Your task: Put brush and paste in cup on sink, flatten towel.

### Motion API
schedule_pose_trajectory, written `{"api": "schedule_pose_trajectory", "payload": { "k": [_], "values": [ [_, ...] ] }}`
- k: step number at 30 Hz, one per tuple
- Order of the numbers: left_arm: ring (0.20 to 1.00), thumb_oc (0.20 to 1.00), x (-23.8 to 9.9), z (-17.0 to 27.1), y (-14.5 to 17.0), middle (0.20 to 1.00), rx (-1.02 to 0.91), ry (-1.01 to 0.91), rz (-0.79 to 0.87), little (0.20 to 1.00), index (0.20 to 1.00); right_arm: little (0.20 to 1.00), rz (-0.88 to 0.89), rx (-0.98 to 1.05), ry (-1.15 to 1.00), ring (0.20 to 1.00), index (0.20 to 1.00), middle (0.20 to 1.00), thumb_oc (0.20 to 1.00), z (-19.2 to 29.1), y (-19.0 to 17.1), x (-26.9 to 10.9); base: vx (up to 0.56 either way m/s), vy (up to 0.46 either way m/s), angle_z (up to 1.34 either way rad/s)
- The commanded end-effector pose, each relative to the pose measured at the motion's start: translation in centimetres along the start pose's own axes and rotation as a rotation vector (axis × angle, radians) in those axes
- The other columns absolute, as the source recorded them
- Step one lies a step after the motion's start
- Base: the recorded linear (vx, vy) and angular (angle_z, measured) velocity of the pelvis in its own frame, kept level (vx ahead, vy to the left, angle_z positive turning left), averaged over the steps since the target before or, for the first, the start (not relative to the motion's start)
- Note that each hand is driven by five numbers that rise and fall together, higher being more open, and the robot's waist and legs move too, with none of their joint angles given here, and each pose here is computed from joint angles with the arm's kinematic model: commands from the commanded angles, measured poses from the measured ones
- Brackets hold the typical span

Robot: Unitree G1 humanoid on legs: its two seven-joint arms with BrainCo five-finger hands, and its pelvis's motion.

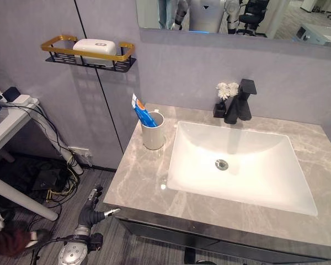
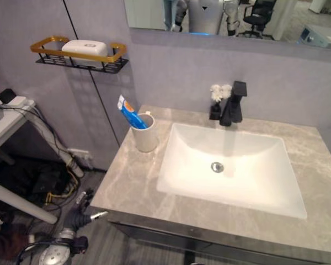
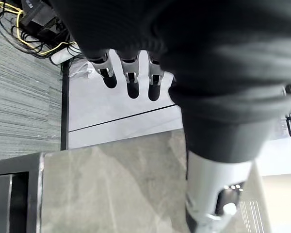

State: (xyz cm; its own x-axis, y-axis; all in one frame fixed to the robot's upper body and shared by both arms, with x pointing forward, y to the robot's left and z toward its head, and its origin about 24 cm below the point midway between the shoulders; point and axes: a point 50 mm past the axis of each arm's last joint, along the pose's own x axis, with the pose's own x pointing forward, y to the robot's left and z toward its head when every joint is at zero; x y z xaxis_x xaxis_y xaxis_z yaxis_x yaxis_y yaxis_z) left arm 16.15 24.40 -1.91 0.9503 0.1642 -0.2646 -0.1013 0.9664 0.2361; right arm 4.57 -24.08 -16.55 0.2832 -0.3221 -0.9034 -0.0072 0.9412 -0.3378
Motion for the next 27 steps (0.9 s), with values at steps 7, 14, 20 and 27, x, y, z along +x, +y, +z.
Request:
{"api": "schedule_pose_trajectory", "payload": {
  "k": [7, 14, 20, 27],
  "values": [
    [1.000, 1.000, 1.2, 10.6, 1.5, 1.000, -0.111, -0.479, -0.025, 1.000, 1.000, 1.000, -0.039, -0.076, 0.078, 1.000, 1.000, 1.000, 1.000, 0.1, -0.9, 0.4, -0.03, 0.014, 0.02],
    [1.000, 1.000, 1.3, 11.2, 0.5, 1.000, -0.176, -0.504, -0.084, 1.000, 1.000, 1.000, -0.028, -0.086, 0.014, 1.000, 1.000, 1.000, 1.000, 2.3, -0.9, 0.7, 0.00, 0.007, -0.18],
    [1.000, 1.000, 1.2, 12.4, -0.1, 1.000, -0.154, -0.550, -0.137, 1.000, 1.000, 1.000, -0.018, -0.076, 0.001, 1.000, 1.000, 1.000, 1.000, 2.5, -0.4, 0.7, 0.01, -0.006, -0.03],
    [1.000, 1.000, 0.8, 14.4, 0.6, 1.000, -0.165, -0.645, -0.123, 1.000, 1.000, 1.000, -0.021, -0.099, 0.032, 1.000, 1.000, 1.000, 1.000, 1.8, -0.7, 0.6, 0.02, -0.014, -0.08]
  ]
}}
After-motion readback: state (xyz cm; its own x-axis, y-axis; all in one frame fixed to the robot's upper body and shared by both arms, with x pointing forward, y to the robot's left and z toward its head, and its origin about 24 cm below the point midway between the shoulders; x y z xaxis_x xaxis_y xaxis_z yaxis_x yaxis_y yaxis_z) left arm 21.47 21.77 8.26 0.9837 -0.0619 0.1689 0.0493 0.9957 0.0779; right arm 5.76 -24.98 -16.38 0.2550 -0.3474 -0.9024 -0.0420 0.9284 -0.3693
